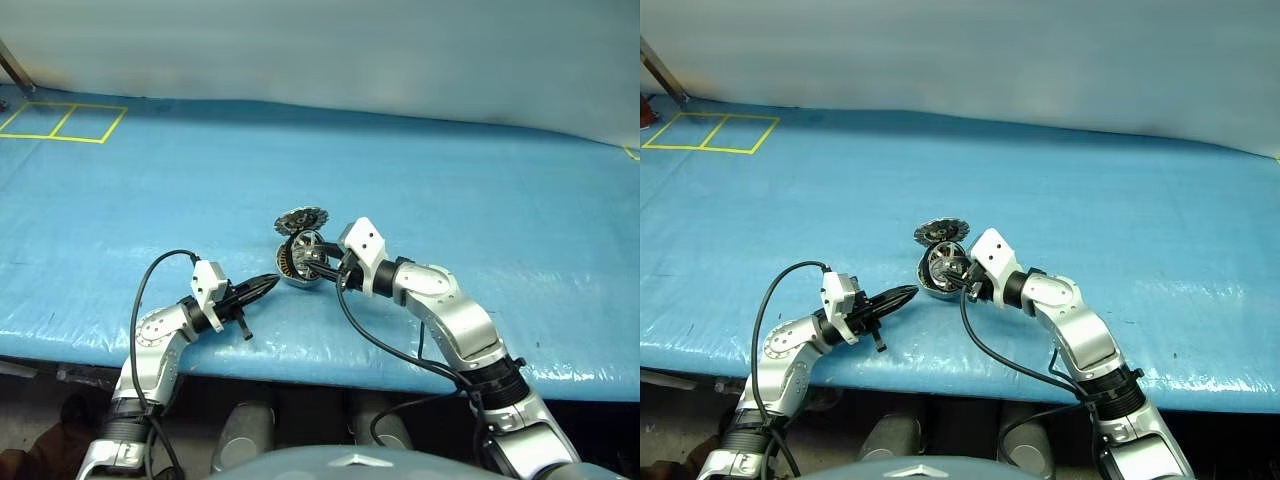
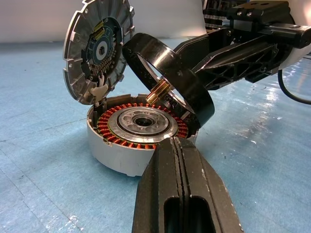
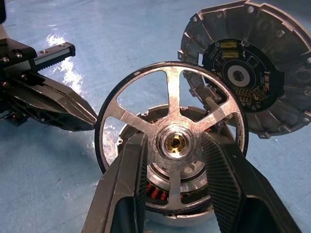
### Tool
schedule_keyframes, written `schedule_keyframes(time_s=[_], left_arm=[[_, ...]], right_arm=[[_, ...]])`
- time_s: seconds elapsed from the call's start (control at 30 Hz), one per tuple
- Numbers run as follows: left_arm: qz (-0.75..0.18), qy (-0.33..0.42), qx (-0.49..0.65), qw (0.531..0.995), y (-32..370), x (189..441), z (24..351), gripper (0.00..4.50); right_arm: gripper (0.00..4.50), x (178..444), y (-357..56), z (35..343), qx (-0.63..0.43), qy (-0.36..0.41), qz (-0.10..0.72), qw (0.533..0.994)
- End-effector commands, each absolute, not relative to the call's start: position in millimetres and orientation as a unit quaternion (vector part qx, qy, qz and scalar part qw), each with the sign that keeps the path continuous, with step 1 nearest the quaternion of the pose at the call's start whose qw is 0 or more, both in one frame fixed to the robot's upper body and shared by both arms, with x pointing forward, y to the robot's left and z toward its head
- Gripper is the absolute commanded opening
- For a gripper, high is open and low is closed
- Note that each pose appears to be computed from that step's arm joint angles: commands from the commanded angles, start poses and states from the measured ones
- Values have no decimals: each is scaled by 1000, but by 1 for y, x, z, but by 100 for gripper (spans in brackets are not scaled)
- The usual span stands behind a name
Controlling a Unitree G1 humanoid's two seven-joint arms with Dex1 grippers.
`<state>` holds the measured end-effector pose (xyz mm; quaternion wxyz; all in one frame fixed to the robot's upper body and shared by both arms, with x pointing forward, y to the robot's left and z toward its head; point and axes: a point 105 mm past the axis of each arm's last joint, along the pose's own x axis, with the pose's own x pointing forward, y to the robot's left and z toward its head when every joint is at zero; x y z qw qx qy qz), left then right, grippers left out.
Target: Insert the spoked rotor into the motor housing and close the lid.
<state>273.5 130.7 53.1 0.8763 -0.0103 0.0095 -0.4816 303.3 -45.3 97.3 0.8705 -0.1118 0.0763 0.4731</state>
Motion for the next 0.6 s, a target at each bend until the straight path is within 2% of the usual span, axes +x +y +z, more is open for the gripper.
schedule_keyframes(time_s=[0.03,0.6], left_arm=[[-483,-6,-7,875,128,273,57,0],[-481,-6,-3,877,129,275,56,0]], right_arm=[[158,306,-45,101,-113,71,471,872],[158,308,-45,94,-124,83,461,875]])
